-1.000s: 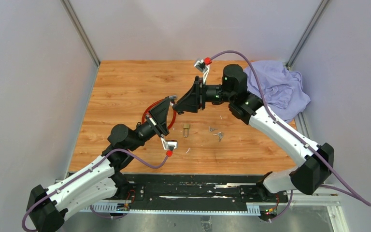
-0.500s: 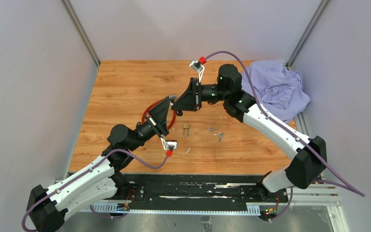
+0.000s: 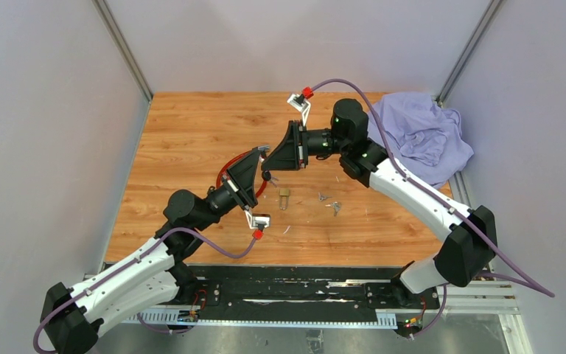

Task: Unlock with the key
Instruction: Pick up the key from the center of the board.

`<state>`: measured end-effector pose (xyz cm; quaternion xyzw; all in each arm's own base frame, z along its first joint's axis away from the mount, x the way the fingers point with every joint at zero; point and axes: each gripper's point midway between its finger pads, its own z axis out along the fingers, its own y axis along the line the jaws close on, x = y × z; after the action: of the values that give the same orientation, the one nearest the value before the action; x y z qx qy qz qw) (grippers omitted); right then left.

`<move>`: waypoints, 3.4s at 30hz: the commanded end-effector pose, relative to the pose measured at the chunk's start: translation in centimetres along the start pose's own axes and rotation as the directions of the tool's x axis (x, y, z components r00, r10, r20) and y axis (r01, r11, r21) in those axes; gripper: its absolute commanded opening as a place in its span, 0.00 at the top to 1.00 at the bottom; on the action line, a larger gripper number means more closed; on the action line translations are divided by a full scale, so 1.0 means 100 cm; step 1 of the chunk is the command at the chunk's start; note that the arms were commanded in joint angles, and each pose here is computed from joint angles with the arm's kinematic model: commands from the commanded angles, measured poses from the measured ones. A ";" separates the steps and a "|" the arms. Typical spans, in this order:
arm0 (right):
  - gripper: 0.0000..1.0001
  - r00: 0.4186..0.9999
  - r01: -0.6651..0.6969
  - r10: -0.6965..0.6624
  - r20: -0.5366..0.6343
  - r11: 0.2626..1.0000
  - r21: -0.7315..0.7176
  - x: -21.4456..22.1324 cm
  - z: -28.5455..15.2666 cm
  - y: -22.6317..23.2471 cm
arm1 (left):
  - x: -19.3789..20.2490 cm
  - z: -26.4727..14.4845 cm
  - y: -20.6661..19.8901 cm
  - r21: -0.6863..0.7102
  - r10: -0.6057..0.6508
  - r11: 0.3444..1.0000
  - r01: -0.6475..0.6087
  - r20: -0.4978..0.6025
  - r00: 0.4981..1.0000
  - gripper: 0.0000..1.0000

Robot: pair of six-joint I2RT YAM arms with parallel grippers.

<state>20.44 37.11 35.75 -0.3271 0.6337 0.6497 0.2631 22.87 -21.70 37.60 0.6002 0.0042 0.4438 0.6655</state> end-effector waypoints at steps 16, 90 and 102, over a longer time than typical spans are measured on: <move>0.71 0.998 -0.015 0.019 0.064 0.998 -0.060 -0.012 -0.016 0.012 | 0.016 -0.007 0.034 -0.051 0.260 0.963 -0.264 -0.078 0.962 1.00; 0.99 0.943 0.227 -0.215 -0.252 0.974 0.017 0.056 -0.024 0.030 | -0.092 -0.051 0.038 0.172 -0.259 -0.963 0.209 -0.804 -0.535 0.05; 0.99 0.939 0.214 -0.203 -0.277 0.977 0.009 0.062 -0.015 0.029 | -0.092 -0.046 0.010 0.072 -0.199 -0.965 0.253 -0.828 -0.524 0.55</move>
<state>15.10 34.40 32.45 -0.4648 0.6506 0.5455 0.2511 13.54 -23.71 32.84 0.3884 0.7355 -0.5193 0.1964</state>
